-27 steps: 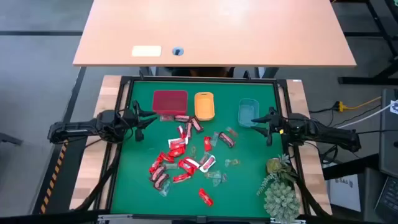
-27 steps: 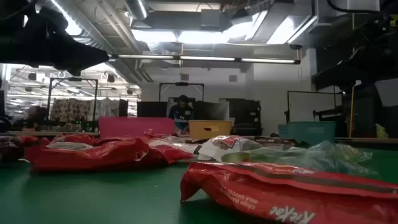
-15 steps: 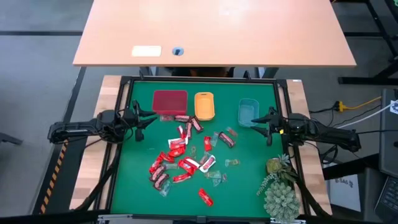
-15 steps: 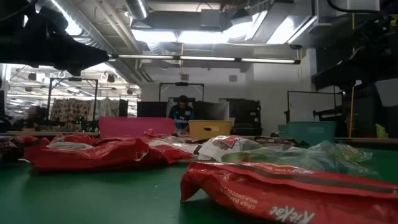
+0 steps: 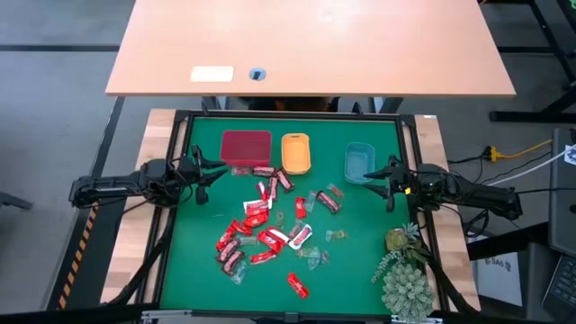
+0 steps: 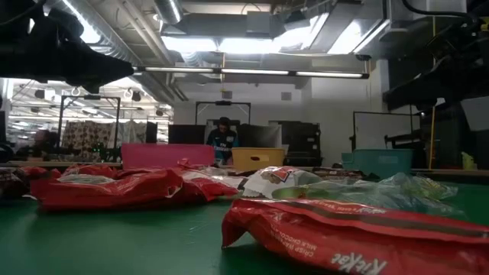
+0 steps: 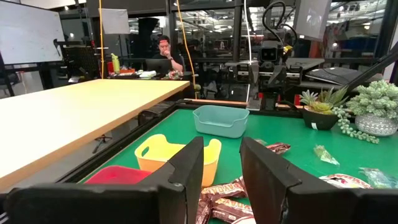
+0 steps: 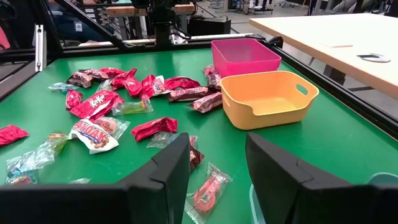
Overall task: Sort candy
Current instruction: Put the orange gummy into the blue bin, then put the red chocolate bar into the red bin
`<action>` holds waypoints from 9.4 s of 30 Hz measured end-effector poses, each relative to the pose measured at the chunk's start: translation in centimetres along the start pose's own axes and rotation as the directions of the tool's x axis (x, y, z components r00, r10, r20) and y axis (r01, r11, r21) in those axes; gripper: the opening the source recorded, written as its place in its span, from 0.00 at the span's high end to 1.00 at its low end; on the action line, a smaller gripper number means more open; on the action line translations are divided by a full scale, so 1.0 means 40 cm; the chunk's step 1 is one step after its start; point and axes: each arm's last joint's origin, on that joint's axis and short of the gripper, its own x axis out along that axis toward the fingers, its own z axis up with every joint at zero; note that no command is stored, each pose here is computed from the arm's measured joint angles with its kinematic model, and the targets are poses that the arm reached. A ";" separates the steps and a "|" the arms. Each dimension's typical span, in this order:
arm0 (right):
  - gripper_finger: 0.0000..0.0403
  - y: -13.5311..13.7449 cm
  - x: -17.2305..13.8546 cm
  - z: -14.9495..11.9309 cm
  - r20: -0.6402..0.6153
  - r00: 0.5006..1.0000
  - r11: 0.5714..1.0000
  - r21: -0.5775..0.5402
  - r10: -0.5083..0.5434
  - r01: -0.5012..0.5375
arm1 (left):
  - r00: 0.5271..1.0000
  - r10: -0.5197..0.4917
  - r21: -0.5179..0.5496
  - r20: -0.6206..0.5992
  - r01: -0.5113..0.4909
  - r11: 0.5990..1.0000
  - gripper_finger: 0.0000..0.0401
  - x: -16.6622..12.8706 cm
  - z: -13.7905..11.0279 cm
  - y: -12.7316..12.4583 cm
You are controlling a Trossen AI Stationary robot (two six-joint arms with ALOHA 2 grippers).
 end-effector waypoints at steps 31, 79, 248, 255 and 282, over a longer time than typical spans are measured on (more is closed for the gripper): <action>0.61 0.009 -0.023 0.102 0.424 0.899 0.956 0.207 0.106 -0.210 | 1.000 0.000 -0.002 0.007 0.000 1.000 0.74 0.000 0.002 0.000; 0.61 0.006 0.422 0.184 -0.760 0.650 1.000 -0.019 -0.016 0.002 | 1.000 0.000 -0.009 0.010 0.000 1.000 0.74 0.000 0.003 0.000; 0.71 -0.182 0.345 0.374 -0.875 0.418 0.969 -0.202 -0.244 0.142 | 0.813 -0.102 -0.767 -0.573 -0.489 0.416 0.74 0.239 -0.037 -0.138; 0.71 -0.182 0.345 0.374 -0.875 0.418 0.969 -0.202 -0.244 0.142 | 0.794 -0.095 -0.765 -0.600 -0.535 0.359 0.74 0.259 -0.074 -0.147; 0.71 -0.182 0.345 0.374 -0.875 0.418 0.969 -0.202 -0.244 0.142 | 0.605 -0.060 -0.585 -0.794 -0.732 0.349 0.74 0.359 -0.087 -0.183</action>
